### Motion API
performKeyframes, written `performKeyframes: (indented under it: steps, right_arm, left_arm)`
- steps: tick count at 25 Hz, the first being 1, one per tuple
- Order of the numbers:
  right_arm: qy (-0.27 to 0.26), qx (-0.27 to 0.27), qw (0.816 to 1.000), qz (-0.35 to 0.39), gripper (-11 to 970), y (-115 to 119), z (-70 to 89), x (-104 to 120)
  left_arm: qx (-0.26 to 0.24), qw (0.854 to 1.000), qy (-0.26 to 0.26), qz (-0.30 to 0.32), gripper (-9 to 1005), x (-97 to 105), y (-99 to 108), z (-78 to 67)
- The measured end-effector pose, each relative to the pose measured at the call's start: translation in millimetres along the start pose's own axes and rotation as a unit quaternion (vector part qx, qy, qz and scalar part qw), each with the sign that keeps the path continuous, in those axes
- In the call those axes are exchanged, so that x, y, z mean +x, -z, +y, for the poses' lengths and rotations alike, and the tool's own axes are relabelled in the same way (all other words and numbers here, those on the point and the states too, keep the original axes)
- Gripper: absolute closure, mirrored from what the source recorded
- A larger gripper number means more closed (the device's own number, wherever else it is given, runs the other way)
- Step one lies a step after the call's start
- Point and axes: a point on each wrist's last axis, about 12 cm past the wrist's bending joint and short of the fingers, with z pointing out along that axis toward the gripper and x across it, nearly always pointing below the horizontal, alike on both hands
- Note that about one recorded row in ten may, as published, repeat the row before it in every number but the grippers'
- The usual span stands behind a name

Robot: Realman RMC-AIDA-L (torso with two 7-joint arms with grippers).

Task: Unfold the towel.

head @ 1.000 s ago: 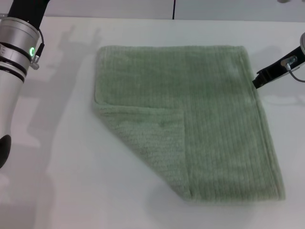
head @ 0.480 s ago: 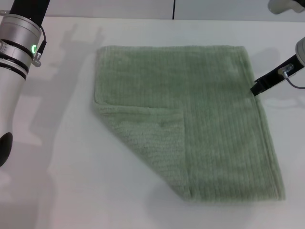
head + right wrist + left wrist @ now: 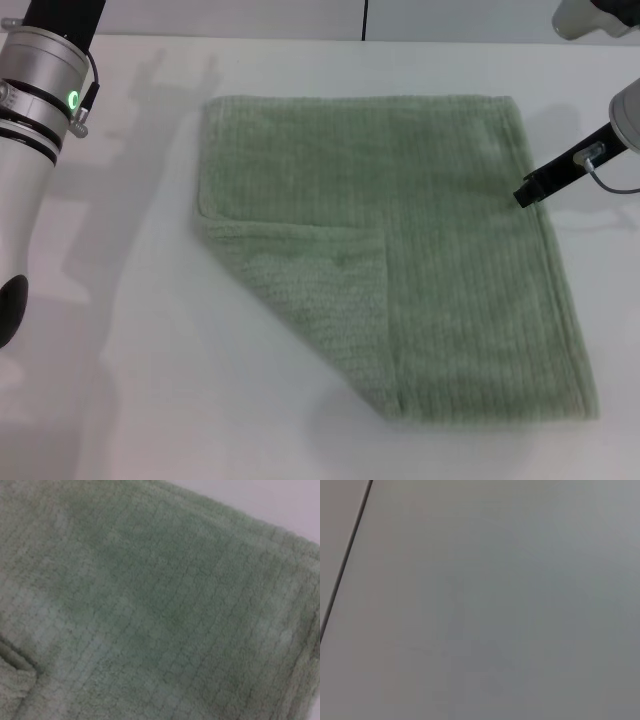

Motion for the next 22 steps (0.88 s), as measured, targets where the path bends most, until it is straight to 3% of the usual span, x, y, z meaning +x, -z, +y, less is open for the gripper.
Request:
performKeyframes:
  steps: [22]
  right_arm:
    - [-0.001, -0.006, 1.000, 0.009, 960, -8.9, 0.6, 8.4]
  left_arm:
    - [0.000, 1.000, 0.006, 0.003, 236, 1.5, 1.1, -1.3]
